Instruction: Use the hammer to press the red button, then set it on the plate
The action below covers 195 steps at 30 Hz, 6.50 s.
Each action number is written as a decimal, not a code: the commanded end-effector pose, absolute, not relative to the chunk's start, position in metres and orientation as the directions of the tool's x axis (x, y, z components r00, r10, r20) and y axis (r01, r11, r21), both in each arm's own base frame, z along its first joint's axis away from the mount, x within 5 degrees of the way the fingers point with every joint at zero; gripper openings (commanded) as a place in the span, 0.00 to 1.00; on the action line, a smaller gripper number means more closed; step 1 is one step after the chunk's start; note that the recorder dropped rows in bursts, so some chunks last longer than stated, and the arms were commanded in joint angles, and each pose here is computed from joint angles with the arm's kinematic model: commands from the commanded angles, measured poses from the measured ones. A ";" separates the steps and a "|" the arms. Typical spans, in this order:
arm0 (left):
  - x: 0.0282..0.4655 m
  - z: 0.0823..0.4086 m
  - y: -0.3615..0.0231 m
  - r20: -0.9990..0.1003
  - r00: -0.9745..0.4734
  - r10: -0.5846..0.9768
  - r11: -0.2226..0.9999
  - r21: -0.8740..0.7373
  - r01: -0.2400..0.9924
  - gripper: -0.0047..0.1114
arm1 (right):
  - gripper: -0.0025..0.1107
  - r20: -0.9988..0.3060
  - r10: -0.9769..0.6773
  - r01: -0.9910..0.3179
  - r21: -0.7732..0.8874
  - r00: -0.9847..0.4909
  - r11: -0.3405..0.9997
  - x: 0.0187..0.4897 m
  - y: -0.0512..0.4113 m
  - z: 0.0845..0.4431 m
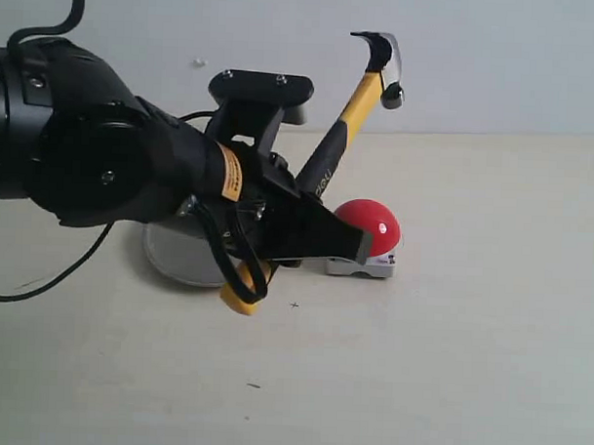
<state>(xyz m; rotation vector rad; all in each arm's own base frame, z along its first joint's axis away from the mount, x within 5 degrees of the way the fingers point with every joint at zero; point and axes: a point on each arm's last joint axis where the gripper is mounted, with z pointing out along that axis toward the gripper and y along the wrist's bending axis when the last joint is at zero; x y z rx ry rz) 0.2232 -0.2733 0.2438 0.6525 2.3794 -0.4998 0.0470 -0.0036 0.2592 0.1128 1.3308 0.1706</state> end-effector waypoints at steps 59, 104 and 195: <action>0.256 0.319 -0.273 -0.768 -0.579 0.273 0.848 -0.092 0.522 0.04 | 0.02 -0.956 0.179 -0.053 0.171 0.231 0.984 0.047 -0.004 0.258; 0.224 0.215 -0.189 -0.797 -0.574 -0.191 0.656 -0.538 0.529 0.04 | 0.02 -0.956 0.179 -0.053 0.171 0.231 0.984 0.047 -0.004 0.258; 0.332 0.094 -0.172 -0.283 -0.842 -0.459 0.533 -0.846 -0.006 0.04 | 0.02 -0.954 0.176 -0.030 0.174 0.241 0.984 0.046 -0.006 0.259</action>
